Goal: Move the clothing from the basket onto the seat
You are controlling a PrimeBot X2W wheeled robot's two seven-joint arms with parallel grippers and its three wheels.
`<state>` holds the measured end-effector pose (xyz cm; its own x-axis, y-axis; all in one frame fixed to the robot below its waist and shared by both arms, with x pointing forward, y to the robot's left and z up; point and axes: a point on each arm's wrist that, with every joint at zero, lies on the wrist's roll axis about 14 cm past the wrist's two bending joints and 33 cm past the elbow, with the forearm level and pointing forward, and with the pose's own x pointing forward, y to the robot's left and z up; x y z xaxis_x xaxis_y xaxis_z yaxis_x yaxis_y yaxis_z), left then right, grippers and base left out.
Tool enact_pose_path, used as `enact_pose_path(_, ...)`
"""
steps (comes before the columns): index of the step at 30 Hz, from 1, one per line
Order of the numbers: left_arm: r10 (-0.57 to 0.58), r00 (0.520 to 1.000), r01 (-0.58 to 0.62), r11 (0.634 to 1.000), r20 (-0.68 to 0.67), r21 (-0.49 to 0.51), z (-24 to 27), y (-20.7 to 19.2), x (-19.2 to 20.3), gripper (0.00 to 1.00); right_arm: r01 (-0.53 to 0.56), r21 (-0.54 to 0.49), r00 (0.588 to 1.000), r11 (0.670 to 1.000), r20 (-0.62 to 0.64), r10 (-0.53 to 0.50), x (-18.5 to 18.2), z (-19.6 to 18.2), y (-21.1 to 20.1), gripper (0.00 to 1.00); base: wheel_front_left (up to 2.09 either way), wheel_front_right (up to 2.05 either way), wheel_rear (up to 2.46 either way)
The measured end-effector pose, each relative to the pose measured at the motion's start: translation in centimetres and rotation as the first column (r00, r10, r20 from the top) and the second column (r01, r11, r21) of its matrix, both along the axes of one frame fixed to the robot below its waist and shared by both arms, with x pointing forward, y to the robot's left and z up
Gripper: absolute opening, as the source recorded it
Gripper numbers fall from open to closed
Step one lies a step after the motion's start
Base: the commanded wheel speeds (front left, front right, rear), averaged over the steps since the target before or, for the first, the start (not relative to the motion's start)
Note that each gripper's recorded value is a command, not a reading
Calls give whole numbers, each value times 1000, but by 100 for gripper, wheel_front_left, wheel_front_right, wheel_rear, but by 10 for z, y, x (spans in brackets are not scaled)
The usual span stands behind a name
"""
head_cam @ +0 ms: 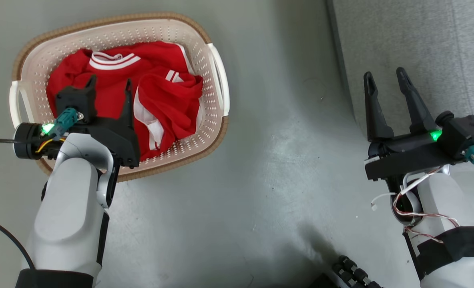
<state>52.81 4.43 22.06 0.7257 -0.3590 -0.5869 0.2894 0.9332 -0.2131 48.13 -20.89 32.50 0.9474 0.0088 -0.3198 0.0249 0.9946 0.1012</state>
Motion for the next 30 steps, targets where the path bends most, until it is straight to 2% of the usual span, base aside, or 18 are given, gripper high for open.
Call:
enact_pose_path(8, 33, 995, -28, 998, -91, 54, -28, 18, -6, 100, -23, 11, 1000, 1000, -12, 23, 9, -14, 8, 100, 0, 0, 0)
enact_pose_path(21, 52, 987, -40, 996, -150, 79, -51, 24, 2, 100, -52, 22, 998, 998, -44, 53, 14, -36, 19, 100, 0, 0, 0)
enact_pose_path(30, 67, 977, -40, 990, -203, 132, -73, 29, 3, 100, -64, 29, 995, 997, -75, 66, 14, -54, 23, 100, 0, 0, 0)
